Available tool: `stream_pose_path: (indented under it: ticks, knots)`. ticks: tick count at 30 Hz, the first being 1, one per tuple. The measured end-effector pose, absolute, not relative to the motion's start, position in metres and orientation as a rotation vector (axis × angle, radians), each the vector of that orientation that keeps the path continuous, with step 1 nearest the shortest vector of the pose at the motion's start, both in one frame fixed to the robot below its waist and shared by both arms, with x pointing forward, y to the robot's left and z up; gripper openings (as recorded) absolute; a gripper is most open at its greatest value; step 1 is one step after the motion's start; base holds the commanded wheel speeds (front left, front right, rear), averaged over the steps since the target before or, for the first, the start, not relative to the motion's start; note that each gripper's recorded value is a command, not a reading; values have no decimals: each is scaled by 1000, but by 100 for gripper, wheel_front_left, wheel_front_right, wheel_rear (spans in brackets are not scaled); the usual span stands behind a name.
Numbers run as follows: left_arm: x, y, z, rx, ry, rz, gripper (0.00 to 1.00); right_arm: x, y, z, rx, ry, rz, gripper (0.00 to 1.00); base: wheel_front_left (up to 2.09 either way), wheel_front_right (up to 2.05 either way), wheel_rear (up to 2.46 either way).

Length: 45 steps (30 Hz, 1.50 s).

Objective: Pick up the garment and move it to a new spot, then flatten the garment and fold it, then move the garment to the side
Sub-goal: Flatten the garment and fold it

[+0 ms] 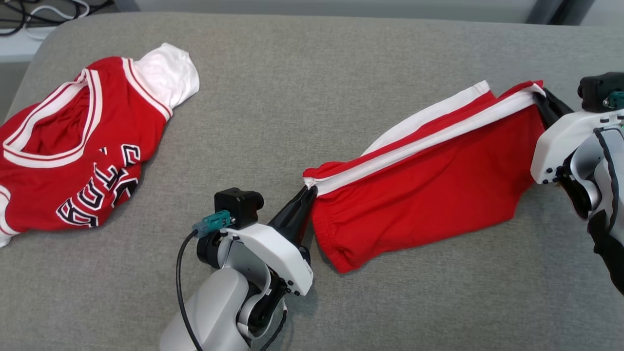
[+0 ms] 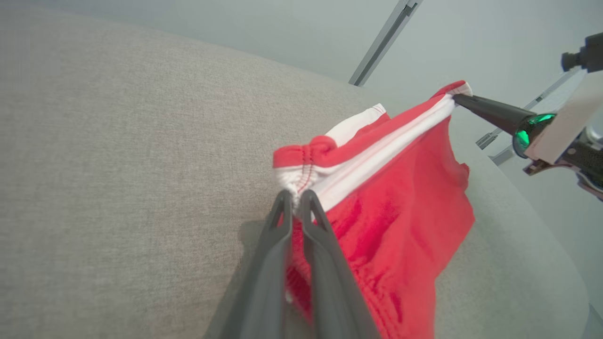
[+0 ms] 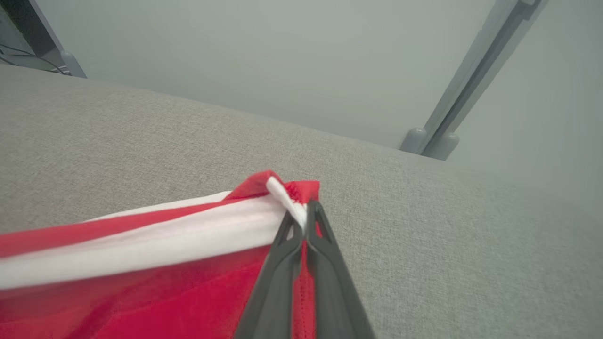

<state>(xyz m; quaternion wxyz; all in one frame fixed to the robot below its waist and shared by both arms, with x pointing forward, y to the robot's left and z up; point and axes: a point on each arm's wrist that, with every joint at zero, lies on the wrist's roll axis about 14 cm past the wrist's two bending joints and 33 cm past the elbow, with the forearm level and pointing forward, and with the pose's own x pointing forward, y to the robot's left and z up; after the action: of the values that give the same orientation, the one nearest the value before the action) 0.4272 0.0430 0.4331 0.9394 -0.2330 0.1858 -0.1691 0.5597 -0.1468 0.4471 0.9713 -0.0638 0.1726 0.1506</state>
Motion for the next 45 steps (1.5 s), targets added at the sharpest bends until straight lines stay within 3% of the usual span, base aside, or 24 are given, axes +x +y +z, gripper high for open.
stream_pose_path:
  ticks: [10,11,13,14,15,16,17,18,19,20,28,36,45]
  knots:
    - [429,48,422,-519,406,-314,0,582,-127,433,-190,328,345,0,0,0,0]
    - [430,49,421,-516,408,-308,0,583,-124,432,-195,327,353,4,0,0,0]
    - [431,51,420,-513,405,-297,0,585,-121,430,-197,330,358,40,0,0,0]
    - [432,51,419,-510,407,-294,8,585,-119,429,-197,333,360,80,0,0,0]
    - [432,51,417,-510,412,-295,21,585,-118,427,-196,334,362,100,0,0,0]
    - [432,51,417,-513,413,-292,37,584,-117,426,-194,336,363,100,0,0,0]
    - [432,51,418,-519,415,-291,37,583,-116,425,-191,340,363,100,0,0,0]
    - [432,51,417,-522,415,-289,60,582,-115,426,-189,337,364,100,0,0,0]
    - [432,51,416,-519,416,-284,97,582,-114,427,-186,331,364,100,0,0,0]
    - [431,53,414,-510,419,-269,100,581,-113,431,-185,322,366,100,0,0,0]
    - [434,59,429,-475,328,-235,100,576,-107,472,-154,196,384,100,0,0,0]
    - [434,76,479,-442,129,-190,100,537,-120,487,-77,129,348,100,0,0,0]
    - [388,97,507,-312,-18,-119,100,483,-131,482,22,110,282,100,0,0,0]
